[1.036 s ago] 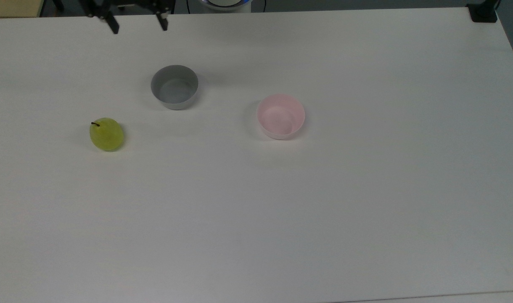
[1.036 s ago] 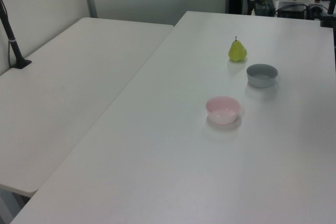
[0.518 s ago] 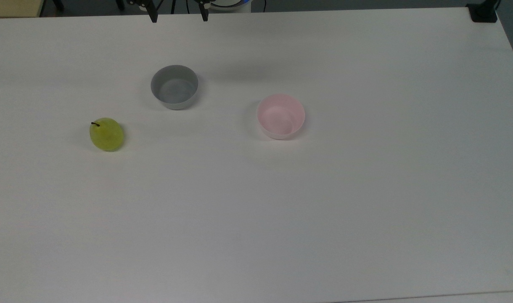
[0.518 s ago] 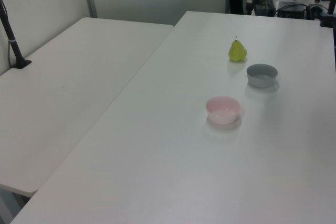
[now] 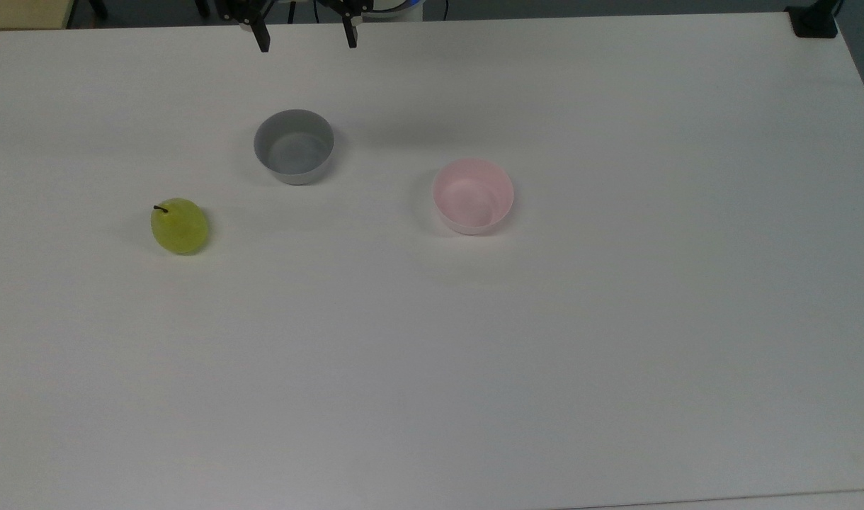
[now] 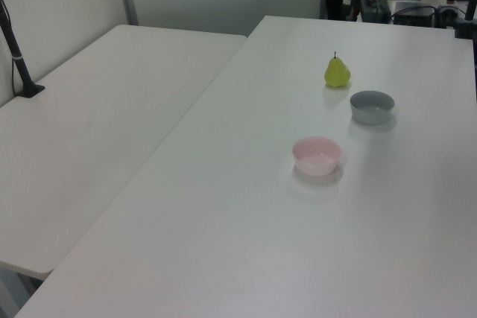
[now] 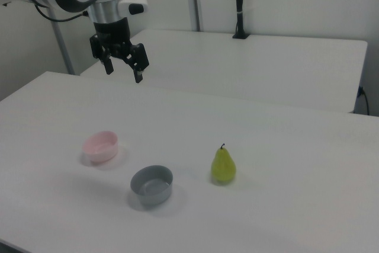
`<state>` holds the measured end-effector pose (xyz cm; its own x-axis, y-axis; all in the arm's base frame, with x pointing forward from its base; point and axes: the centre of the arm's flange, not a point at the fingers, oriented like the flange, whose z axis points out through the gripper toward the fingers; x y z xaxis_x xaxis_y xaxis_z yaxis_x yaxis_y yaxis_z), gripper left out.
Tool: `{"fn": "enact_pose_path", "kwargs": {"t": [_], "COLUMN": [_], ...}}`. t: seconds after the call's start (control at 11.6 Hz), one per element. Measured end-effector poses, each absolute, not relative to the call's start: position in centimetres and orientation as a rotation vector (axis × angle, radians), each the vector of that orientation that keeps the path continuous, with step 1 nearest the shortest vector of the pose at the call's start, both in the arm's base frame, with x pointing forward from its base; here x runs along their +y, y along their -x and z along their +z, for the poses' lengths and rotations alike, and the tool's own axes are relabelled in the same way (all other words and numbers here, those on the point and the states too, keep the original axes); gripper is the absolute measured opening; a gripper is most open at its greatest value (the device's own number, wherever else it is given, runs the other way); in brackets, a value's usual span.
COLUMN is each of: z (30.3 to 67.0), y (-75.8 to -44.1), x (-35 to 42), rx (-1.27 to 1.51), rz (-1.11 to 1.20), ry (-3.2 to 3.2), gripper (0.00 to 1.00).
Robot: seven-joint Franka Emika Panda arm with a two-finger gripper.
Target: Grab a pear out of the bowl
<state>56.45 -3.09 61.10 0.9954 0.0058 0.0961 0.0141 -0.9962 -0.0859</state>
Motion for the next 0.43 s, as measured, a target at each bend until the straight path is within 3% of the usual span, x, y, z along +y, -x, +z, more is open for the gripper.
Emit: {"fn": "enact_pose_path", "kwargs": {"t": [0.43], "z": [60.89], "y": [-56.50], "x": [-2.64], "rx": [-0.065], "rz": [-0.135], "ry": [3.138], "gripper": [1.00]}}
